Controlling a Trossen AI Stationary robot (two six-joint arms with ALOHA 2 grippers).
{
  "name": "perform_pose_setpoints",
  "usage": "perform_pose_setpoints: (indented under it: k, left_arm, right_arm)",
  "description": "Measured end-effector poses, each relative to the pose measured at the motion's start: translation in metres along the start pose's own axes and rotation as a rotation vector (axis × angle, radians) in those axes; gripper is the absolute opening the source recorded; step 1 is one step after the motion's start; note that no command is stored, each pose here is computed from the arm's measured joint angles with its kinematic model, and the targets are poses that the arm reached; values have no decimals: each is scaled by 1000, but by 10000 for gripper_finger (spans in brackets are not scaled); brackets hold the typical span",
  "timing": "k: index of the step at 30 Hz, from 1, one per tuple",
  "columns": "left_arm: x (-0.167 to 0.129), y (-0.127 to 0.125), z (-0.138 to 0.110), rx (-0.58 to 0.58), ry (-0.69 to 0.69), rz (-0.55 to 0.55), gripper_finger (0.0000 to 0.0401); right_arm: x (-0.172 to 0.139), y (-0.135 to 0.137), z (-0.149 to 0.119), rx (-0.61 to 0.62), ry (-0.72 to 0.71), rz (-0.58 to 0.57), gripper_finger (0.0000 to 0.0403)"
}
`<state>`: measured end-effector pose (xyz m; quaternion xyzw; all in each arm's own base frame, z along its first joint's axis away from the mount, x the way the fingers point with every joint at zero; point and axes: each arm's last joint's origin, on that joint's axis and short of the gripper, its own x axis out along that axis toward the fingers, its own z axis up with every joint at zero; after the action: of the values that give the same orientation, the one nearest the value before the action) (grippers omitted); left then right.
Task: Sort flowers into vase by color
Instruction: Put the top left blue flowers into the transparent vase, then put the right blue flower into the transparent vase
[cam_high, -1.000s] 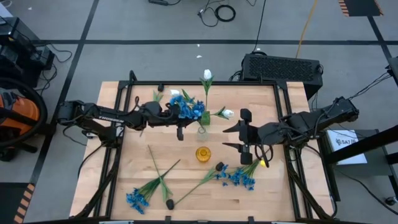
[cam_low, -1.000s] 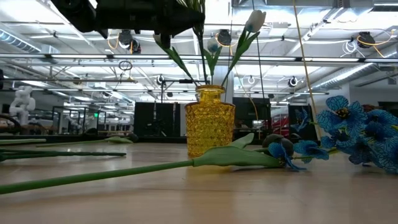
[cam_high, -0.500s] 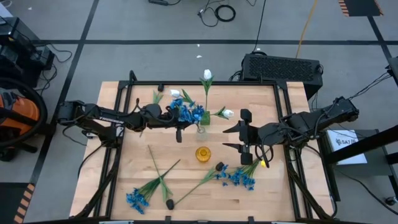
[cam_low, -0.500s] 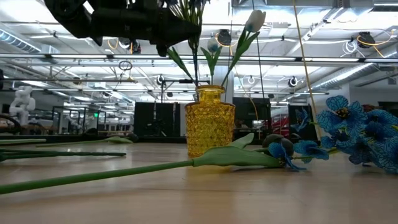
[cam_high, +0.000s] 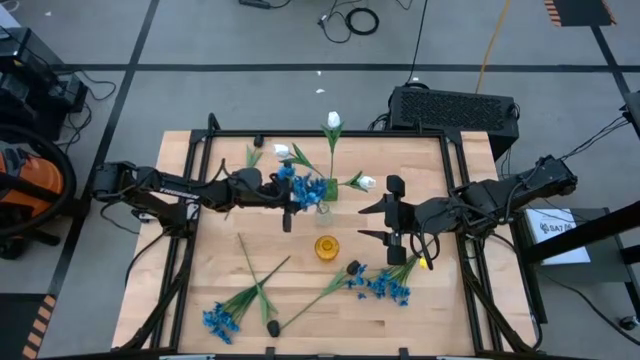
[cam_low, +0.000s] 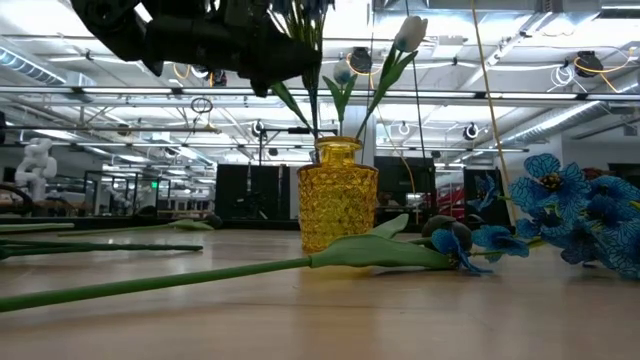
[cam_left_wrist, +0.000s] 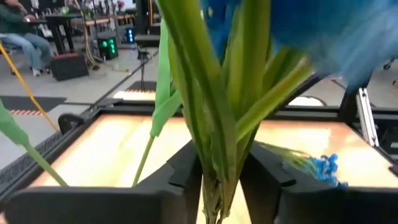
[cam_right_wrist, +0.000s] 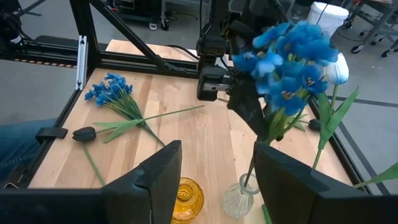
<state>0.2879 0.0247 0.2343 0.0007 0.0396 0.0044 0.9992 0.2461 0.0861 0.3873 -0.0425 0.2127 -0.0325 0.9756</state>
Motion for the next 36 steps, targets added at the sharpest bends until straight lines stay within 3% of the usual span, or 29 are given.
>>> perform_pose_setpoints:
  k: [13,21,26,36]
  left_arm:
    - [-2,1,-20,14,207,5,149]
    - [-4,1,-25,3,272,4,215]
    - [-18,-1,-25,-7,377,2,243]
    - [-59,-9,-17,-122,575,10,247]
  right_arm:
    - [0,0,-2,3,16,-1,192]
    - [0,0,-2,3,16,-1,192]
    - [0,0,-2,2,18,-1,192]
    - [0,0,-2,2,19,-1,192]
